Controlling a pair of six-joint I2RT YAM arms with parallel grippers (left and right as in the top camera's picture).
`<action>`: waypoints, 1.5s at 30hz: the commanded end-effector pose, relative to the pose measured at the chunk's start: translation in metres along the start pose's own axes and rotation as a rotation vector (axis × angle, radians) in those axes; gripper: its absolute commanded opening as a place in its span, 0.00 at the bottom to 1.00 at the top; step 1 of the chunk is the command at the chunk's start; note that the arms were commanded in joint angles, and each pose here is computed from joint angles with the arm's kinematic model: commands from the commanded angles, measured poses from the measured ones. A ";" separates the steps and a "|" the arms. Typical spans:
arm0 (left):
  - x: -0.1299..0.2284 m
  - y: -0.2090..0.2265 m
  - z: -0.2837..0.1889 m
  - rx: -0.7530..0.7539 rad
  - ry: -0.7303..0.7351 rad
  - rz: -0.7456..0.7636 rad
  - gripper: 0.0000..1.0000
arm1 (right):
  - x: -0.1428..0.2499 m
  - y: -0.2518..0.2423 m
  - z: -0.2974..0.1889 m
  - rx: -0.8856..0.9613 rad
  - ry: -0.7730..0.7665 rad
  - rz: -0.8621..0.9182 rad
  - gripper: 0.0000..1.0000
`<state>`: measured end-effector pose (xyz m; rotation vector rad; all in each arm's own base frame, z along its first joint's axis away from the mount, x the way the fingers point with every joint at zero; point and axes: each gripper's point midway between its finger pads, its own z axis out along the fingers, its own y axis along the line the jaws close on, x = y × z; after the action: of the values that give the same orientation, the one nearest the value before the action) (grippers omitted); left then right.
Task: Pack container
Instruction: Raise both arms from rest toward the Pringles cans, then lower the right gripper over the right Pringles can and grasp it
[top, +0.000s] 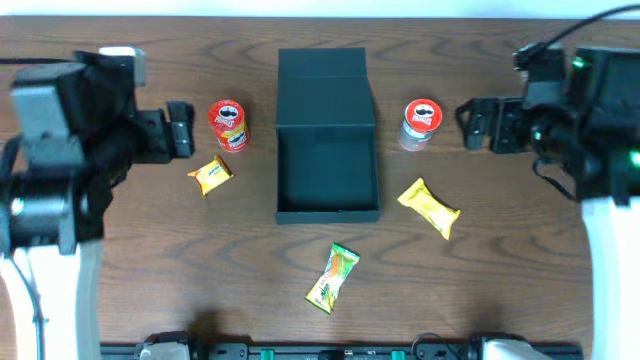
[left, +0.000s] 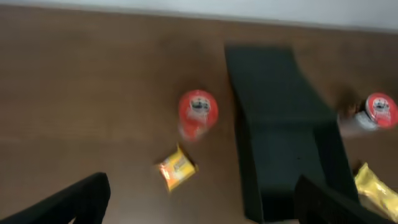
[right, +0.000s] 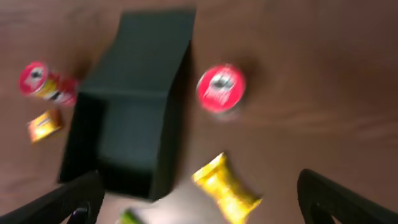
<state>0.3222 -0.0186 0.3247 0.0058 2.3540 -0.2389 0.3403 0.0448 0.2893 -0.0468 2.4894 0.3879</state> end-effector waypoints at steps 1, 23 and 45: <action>0.011 -0.012 0.020 0.084 0.104 -0.105 0.95 | 0.016 0.020 0.016 -0.152 0.129 0.121 0.99; 0.052 0.019 0.141 -0.288 0.363 -0.224 0.95 | 0.008 -0.073 0.098 0.330 0.135 0.502 0.93; -0.017 0.035 0.180 -0.412 0.252 -0.044 0.96 | -0.016 -0.040 0.200 0.341 0.217 0.502 0.96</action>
<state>0.4576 -0.0170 0.1966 -0.2341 2.6388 0.2128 0.4701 0.0653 0.1365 0.6886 2.7374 0.2038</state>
